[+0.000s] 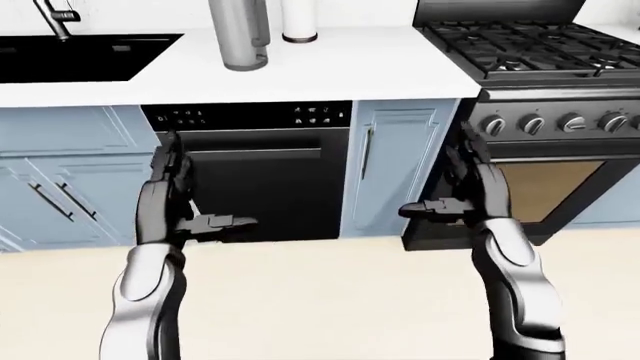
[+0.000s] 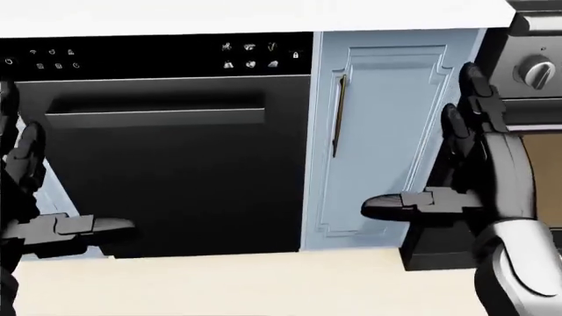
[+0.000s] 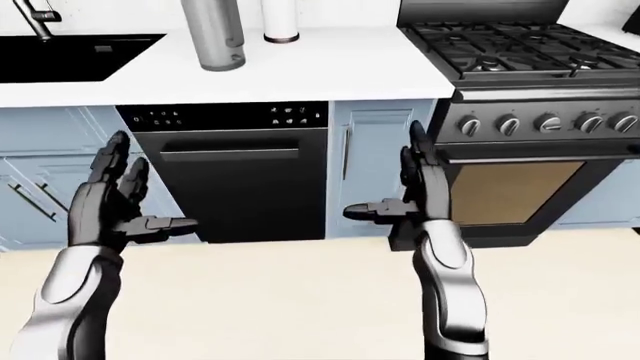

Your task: Press the button to open the lid of the electric kettle.

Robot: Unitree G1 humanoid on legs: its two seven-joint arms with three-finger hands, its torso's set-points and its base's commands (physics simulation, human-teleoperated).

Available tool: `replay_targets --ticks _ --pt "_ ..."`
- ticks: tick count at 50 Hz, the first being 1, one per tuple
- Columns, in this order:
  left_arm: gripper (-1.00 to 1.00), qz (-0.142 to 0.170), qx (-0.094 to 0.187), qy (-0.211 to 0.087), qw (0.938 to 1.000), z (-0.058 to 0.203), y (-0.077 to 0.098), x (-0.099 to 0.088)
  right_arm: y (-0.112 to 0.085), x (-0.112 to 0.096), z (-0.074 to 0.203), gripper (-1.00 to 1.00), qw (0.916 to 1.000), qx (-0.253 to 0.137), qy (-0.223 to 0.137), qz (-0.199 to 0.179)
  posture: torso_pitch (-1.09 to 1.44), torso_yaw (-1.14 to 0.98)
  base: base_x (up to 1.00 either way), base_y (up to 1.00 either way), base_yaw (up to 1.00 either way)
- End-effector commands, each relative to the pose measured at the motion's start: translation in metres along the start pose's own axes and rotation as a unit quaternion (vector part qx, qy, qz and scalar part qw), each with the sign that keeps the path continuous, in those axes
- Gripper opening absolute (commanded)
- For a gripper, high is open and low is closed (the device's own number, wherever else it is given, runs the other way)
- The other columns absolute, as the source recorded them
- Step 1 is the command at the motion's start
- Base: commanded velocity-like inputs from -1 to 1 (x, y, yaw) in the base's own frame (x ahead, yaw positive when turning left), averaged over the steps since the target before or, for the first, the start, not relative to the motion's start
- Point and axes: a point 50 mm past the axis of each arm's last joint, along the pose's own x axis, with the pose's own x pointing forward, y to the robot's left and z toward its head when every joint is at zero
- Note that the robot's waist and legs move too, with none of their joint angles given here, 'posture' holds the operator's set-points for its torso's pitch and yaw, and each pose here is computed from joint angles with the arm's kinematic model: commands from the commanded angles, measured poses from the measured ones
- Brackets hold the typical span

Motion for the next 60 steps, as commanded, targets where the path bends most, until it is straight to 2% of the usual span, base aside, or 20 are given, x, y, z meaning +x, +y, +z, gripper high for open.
replay_targets --ticks 1,9,15,18,21,27,34,60 --pt "1.00 -0.002 0.006 -0.042 0.9991 0.021 0.002 0.000 0.001 0.003 0.030 1.00 0.9987 0.004 -0.050 0.006 0.00 0.00 0.00 0.00 0.00" --pt "1.00 0.018 0.025 -0.087 0.9957 0.065 0.018 0.002 -0.020 0.018 0.065 1.00 0.9968 0.004 -0.079 -0.012 0.00 0.00 0.00 0.00 0.00" --pt "1.00 0.043 0.026 -0.090 0.9947 0.089 0.035 0.001 -0.030 0.025 0.085 1.00 0.9948 0.005 -0.099 -0.026 0.00 0.00 0.00 0.00 0.00" --pt "1.00 0.050 0.027 -0.095 0.9939 0.093 0.040 0.001 -0.034 0.028 0.088 1.00 0.9942 0.004 -0.103 -0.033 0.00 0.00 0.00 0.00 0.00" --pt "1.00 0.048 0.041 -0.102 0.9928 0.098 0.043 0.000 -0.038 0.029 0.093 1.00 0.9935 0.003 -0.107 -0.038 0.00 0.00 0.00 0.00 0.00" --pt "1.00 0.045 0.042 -0.108 0.9922 0.107 0.045 -0.003 -0.044 0.031 0.102 1.00 0.9919 -0.003 -0.117 -0.048 0.00 0.00 0.00 0.00 0.00" --pt "1.00 0.061 0.041 -0.106 0.9917 0.116 0.050 -0.004 -0.043 0.029 0.109 1.00 0.9909 -0.007 -0.126 -0.046 0.00 0.00 0.00 0.00 0.00" --pt "1.00 0.055 0.039 -0.109 0.9917 0.120 0.048 -0.004 -0.041 0.027 0.115 1.00 0.9899 -0.015 -0.137 -0.036 0.00 0.00 0.19 0.00 0.00"
